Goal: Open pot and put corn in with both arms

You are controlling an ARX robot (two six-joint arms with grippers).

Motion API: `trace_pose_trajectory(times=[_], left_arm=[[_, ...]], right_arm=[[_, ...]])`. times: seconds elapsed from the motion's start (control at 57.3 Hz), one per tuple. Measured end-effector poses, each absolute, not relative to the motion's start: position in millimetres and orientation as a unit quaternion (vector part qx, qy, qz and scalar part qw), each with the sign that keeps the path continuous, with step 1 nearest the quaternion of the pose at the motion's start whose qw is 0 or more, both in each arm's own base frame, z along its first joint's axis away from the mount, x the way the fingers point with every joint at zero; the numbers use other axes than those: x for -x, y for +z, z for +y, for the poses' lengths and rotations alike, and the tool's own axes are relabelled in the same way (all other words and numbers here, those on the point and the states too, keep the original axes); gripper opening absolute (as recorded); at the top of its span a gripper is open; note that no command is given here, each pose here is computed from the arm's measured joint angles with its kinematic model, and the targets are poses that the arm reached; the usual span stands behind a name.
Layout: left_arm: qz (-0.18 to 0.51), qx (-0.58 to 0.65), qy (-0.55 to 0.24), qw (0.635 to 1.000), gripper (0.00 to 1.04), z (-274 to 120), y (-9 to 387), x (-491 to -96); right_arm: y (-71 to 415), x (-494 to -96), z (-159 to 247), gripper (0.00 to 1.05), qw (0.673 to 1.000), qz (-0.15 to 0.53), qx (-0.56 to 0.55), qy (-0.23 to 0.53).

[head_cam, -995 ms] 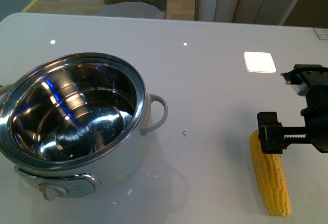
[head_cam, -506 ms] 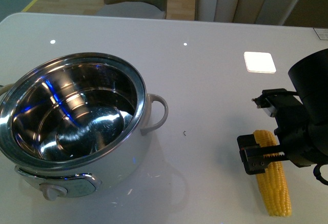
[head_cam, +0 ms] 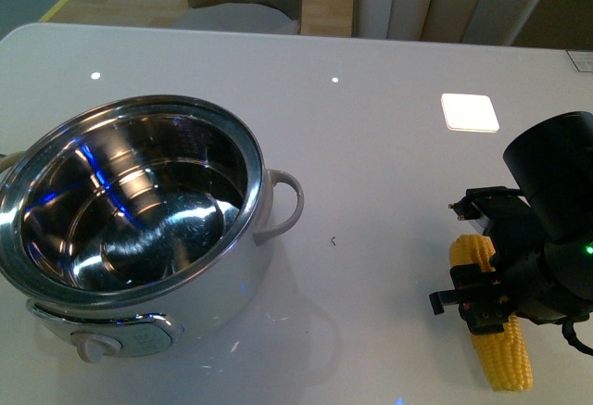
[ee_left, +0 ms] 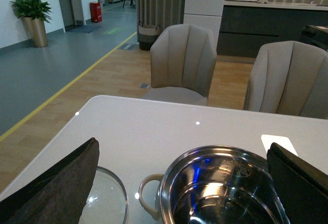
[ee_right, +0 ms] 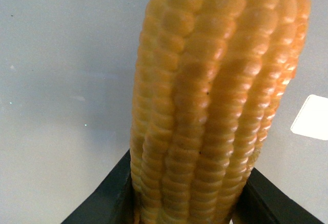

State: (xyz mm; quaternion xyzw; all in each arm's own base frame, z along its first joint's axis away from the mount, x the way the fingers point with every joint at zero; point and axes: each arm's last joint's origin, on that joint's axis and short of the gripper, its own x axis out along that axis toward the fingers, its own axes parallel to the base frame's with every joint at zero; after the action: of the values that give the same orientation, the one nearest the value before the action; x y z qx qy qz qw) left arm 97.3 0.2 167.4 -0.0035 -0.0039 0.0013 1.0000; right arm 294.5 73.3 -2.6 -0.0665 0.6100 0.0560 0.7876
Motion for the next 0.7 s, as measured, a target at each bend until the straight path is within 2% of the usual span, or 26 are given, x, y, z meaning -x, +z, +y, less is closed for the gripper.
trace_pose_trajectory(times=[0.122,0.262,0.454,0.698], left_arm=[[-0.004,0.004,0.001,1.0,0.98,0.2,167.4,-97.3],[-0.004,0.004,0.001,1.0,0.98,0.2,167.4,-97.3],[-0.004,0.004,0.001,1.0,0.98,0.2,167.4,-97.3],[-0.004,0.004,0.001,1.0,0.98,0.2,167.4,-97.3]], right_arm=[[4.9,-293.1,73.1,0.31,0.796,0.601,0.044,0.056],[35.3,-300.8,71.6,0.24,0.837,0.544,-0.03,0.057],[69.3,-303.2,75.0,0.23,0.863,0.497,-0.069,0.056],[113.6,-305.3,111.4,0.22,0.871,0.452,-0.15,0.12]])
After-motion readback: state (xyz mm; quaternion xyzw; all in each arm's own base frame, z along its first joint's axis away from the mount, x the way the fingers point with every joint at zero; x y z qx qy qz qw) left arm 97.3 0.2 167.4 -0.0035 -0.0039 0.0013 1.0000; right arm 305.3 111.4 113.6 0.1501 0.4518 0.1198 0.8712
